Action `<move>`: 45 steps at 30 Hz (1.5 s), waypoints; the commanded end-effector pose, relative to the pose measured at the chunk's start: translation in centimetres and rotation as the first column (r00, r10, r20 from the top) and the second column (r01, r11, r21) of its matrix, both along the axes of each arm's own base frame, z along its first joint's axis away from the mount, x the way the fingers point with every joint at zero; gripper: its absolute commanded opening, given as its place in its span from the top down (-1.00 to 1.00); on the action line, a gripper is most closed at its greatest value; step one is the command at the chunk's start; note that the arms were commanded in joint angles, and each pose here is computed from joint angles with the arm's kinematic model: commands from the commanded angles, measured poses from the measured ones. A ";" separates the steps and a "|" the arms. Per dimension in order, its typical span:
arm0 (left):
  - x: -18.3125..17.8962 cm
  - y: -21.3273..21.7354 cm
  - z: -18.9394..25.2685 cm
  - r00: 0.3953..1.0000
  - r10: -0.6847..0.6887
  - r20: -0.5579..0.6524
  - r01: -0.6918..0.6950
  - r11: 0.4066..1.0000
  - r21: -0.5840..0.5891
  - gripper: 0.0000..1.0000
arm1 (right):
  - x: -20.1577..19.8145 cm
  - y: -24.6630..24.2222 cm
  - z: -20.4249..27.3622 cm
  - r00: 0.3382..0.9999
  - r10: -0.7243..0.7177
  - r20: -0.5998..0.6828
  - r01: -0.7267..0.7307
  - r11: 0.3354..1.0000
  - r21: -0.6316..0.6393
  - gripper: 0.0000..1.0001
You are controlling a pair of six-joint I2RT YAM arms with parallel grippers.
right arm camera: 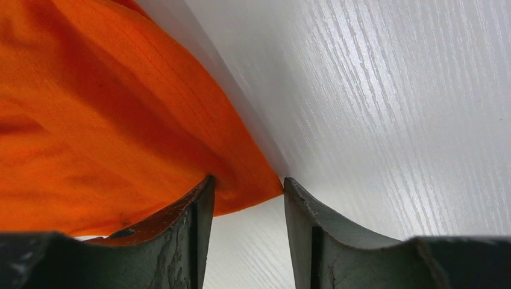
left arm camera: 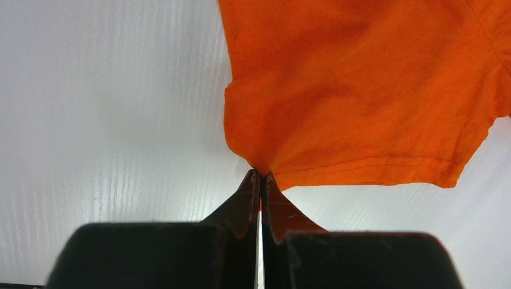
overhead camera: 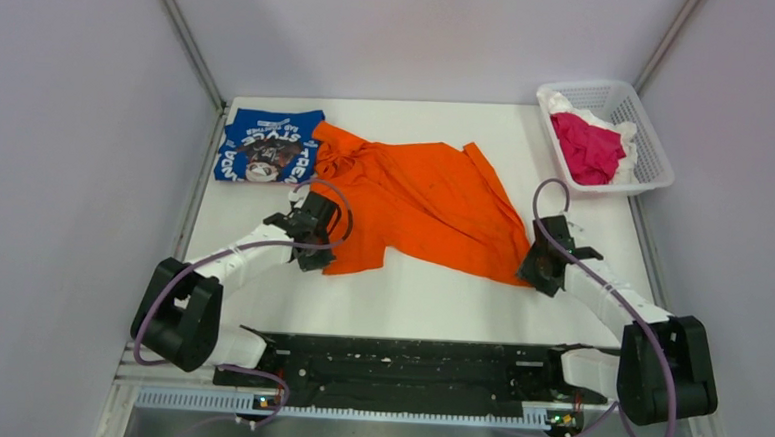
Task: Fold and stack the t-shirts
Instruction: Flatten out the tshirt
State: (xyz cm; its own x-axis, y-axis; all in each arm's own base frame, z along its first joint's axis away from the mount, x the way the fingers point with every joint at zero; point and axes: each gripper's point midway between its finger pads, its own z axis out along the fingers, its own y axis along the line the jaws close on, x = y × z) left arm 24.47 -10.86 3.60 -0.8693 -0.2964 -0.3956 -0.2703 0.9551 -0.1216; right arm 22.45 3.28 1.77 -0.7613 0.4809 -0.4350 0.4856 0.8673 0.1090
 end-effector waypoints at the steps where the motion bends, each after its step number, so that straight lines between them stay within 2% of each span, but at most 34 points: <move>1: 0.6 0.2 0.4 0.999 0.002 0.048 -0.002 1.000 0.009 1.00 | 0.0 0.4 -0.8 1.000 -0.004 -0.017 0.004 1.000 -0.001 0.11; 5: 0.7 0.2 0.5 0.999 0.004 0.052 -0.004 1.000 0.011 1.00 | 0.2 0.5 -1.1 1.000 -0.003 -0.016 0.003 1.000 0.004 0.34; 9: 0.7 0.8 0.8 0.998 0.020 0.064 -0.022 0.999 0.034 1.00 | 0.9 1.2 -1.1 1.000 0.005 0.013 -0.006 1.000 0.021 1.00; 14: 1.0 1.3 2.4 0.992 0.047 0.113 -0.051 0.998 0.033 1.00 | 3.2 1.7 1.2 0.991 -0.006 0.131 0.001 0.999 0.041 1.00; 17: 2.2 1.5 5.5 0.977 0.070 0.202 -0.076 0.997 0.022 1.00 | 5.9 1.7 5.7 0.961 -0.024 0.275 0.012 0.999 0.043 1.00; 21: 4.4 2.0 12.4 0.924 0.127 0.360 -0.134 0.991 -0.005 1.00 | 9.1 1.9 13.6 0.882 -0.028 0.470 0.001 0.998 0.057 1.00; 24: 5.3 2.9 18.3 0.854 0.161 0.494 -0.164 0.986 -0.037 1.00 | 10.1 1.7 19.7 0.804 -0.030 0.594 -0.007 0.998 0.060 1.00; 27: 5.1 4.4 24.3 0.758 0.186 0.625 -0.191 0.980 -0.060 1.00 | 9.9 1.1 25.6 0.716 -0.026 0.698 -0.006 0.999 0.043 1.00; 29: 4.6 5.1 28.5 0.674 0.188 0.715 -0.178 0.980 -0.090 1.00 | 9.3 0.6 29.3 0.657 -0.017 0.754 -0.007 1.000 0.029 1.00; 33: 2.9 5.1 38.5 0.474 0.165 0.865 -0.056 0.986 -0.157 1.00 | 7.8 0.5 36.7 0.520 0.018 0.854 -0.049 0.999 0.009 1.00; 39: -0.9 6.1 49.0 0.308 0.099 0.946 0.039 0.992 -0.117 1.00 | 2.7 -0.2 47.2 0.312 0.067 0.948 -0.091 0.995 -0.041 1.00; 45: -7.0 5.4 56.7 0.136 0.019 0.990 0.235 0.971 -0.051 1.00 | -4.9 -0.5 55.1 0.103 0.124 0.987 -0.159 0.982 -0.107 1.00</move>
State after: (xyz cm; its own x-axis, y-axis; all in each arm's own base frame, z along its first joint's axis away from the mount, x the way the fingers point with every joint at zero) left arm 21.46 -5.00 56.27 0.1300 -0.4488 -0.8841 0.1531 0.8901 -0.4293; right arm 23.16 2.92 51.74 0.1689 0.4756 -0.8633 -0.0746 0.8795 0.4700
